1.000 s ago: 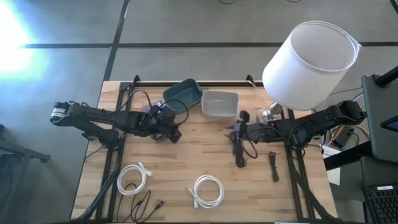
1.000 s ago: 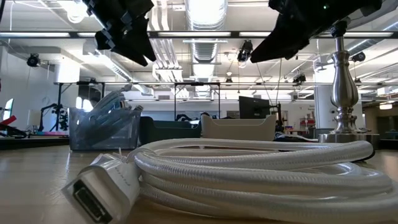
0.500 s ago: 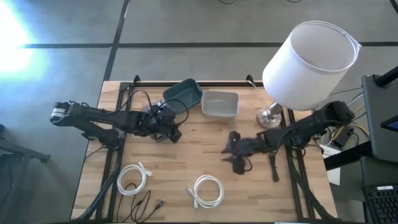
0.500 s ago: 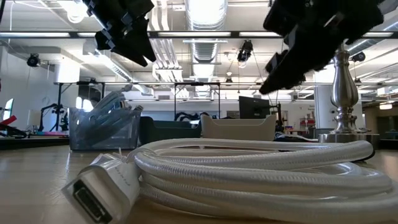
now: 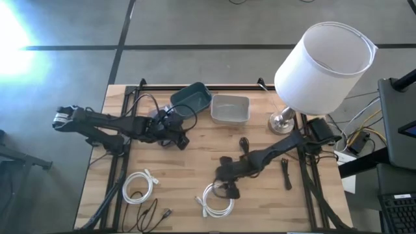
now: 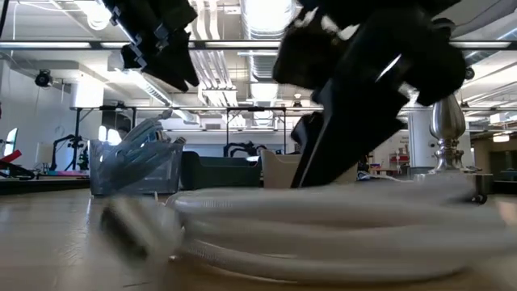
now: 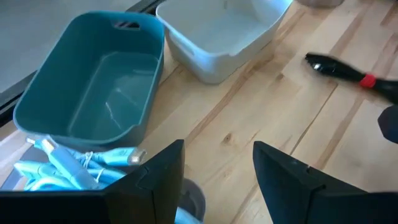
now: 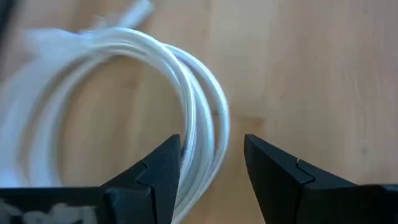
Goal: Pick & Place USB Port
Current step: Put the right white HDMI cable into the white bin, then put the white HDMI cable into the white bin
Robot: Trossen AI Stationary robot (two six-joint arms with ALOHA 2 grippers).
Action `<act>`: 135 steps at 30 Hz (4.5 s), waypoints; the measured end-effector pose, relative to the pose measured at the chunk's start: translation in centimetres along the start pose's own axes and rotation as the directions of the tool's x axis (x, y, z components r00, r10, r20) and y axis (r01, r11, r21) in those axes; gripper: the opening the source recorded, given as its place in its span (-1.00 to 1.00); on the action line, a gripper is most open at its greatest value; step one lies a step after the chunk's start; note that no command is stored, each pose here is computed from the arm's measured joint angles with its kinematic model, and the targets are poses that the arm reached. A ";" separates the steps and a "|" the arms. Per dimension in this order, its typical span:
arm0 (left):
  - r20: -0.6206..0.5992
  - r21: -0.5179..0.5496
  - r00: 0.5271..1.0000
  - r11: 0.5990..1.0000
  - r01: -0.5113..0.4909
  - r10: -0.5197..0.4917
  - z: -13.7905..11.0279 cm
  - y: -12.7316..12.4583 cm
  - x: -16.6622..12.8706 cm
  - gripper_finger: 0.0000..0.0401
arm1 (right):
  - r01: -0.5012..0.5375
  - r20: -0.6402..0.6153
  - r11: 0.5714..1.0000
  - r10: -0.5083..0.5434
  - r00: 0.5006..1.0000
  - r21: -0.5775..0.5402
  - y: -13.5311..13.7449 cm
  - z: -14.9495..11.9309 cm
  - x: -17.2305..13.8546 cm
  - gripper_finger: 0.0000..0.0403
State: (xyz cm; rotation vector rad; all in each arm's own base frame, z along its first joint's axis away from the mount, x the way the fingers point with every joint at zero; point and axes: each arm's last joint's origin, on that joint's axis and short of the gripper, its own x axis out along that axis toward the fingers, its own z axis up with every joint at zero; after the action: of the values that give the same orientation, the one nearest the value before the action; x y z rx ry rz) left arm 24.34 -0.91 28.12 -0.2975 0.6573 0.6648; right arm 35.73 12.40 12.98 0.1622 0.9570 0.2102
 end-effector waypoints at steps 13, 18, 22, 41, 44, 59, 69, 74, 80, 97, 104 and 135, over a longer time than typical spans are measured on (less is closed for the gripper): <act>-0.074 0.017 0.996 0.999 -0.041 0.042 -3.0 0.8 1.8 -0.03 | 0.158 -0.176 0.984 -0.171 0.969 -0.086 0.4 1.7 2.3 -0.28; -0.080 -0.016 0.997 1.000 -0.016 0.015 -3.2 0.7 1.9 -0.03 | 0.227 -0.179 0.963 -0.251 0.951 -0.142 -0.1 2.3 1.0 -0.58; -0.057 -0.031 0.998 0.999 0.029 -0.031 -2.9 0.3 1.9 -0.03 | 0.246 -0.169 0.953 -0.275 0.947 -0.175 -0.4 3.3 0.1 -0.86; -0.015 -0.042 0.997 0.997 0.070 -0.071 -2.4 -0.1 1.9 -0.03 | 0.911 0.098 0.338 -0.924 0.369 -0.235 -6.2 7.2 -14.9 -0.83; -0.012 -0.044 0.997 0.996 0.071 -0.072 -2.3 -0.1 1.9 -0.03 | 0.954 0.072 0.245 -0.963 0.261 -0.175 -8.5 7.2 -16.9 -0.83; -0.007 -0.048 0.997 0.996 0.074 -0.075 -2.3 -0.1 1.9 -0.03 | 0.985 -0.117 0.119 -0.984 0.134 0.122 -21.2 1.6 -14.9 -0.83; 0.000 -0.052 0.997 0.996 0.074 -0.074 -2.2 -0.1 1.9 -0.04 | 0.972 -0.120 0.085 -0.986 0.114 0.221 -21.4 0.0 -13.1 -0.83; 0.001 -0.052 0.997 0.996 0.075 -0.075 -2.2 -0.1 1.9 -0.04 | 0.962 -0.125 0.083 -0.985 0.119 0.262 -21.6 -0.5 -12.3 -0.83; 0.004 -0.054 0.997 0.996 0.077 -0.077 -2.2 -0.1 1.9 -0.04 | 0.958 -0.137 0.101 -0.980 0.142 0.269 -21.8 -1.0 -11.5 -0.73; 0.006 -0.060 0.996 0.994 0.092 -0.091 -2.1 -0.2 1.9 -0.04 | 0.946 -0.065 0.153 -0.982 0.179 0.285 -19.2 0.0 -11.6 -0.33; -0.044 0.002 0.980 0.980 0.197 -0.196 -2.1 -0.6 1.8 -0.04 | 0.934 0.000 0.202 -0.977 0.212 0.294 -16.8 0.8 -12.8 -0.32; -0.751 0.359 0.642 0.719 0.595 -0.157 -11.7 -2.0 -4.4 -0.04 | 0.798 0.234 0.537 -0.842 0.486 0.273 -8.2 1.7 -12.8 -0.40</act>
State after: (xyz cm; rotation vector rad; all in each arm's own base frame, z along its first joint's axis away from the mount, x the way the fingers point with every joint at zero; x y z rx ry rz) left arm 17.59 -9.76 22.19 -0.0859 1.4271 -0.1508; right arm 30.91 1.18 22.19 -0.1639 0.5998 -0.7827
